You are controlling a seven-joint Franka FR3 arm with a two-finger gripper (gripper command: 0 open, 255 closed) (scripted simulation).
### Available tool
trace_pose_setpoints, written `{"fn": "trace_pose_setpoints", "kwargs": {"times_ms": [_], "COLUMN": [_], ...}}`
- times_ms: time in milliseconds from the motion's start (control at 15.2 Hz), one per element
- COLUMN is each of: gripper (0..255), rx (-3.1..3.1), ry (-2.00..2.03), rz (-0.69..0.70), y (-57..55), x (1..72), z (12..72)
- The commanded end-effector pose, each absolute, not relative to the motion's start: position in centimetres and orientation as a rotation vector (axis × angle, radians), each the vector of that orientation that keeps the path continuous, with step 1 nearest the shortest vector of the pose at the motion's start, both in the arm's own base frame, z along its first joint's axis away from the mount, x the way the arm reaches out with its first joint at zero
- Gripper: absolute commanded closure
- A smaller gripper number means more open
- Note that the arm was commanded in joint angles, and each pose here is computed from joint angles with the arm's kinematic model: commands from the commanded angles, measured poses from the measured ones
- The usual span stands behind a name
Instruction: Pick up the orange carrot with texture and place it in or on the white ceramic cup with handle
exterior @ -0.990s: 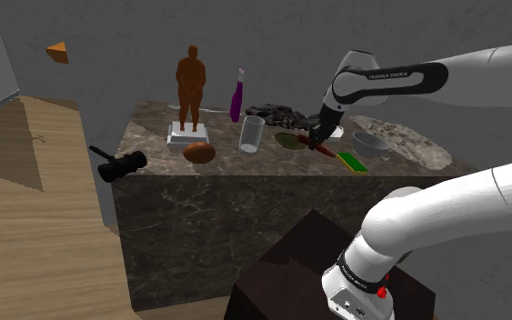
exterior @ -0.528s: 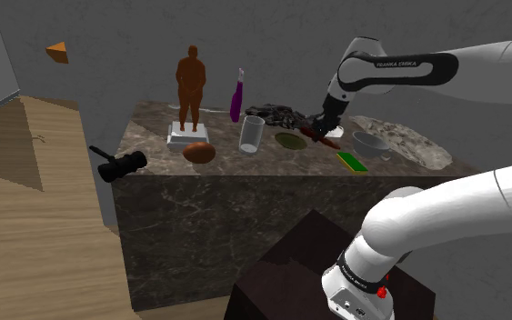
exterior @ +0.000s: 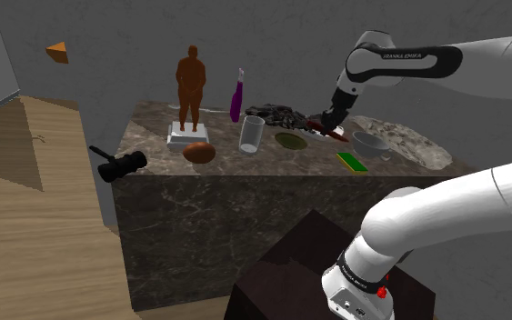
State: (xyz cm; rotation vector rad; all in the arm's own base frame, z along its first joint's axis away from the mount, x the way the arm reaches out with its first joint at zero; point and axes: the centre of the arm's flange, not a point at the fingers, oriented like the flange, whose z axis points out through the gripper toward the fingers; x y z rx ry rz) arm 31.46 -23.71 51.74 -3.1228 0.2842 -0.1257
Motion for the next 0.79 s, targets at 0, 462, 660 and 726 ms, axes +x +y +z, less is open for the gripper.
{"fn": "trace_pose_setpoints", "kwargs": {"times_ms": [0, 462, 660, 726], "gripper": [255, 255, 255, 255], "rx": [-3.123, -3.123, -3.123, -3.123], "ry": [0.283, 0.283, 0.283, 0.283], "rz": [-0.125, -0.125, -0.125, -0.125], "y": [-26.4, -35.2, -39.0, -40.3], "x": [30.5, 27.8, 26.7, 26.3], "z": [51.9, 51.8, 51.7, 51.7]}}
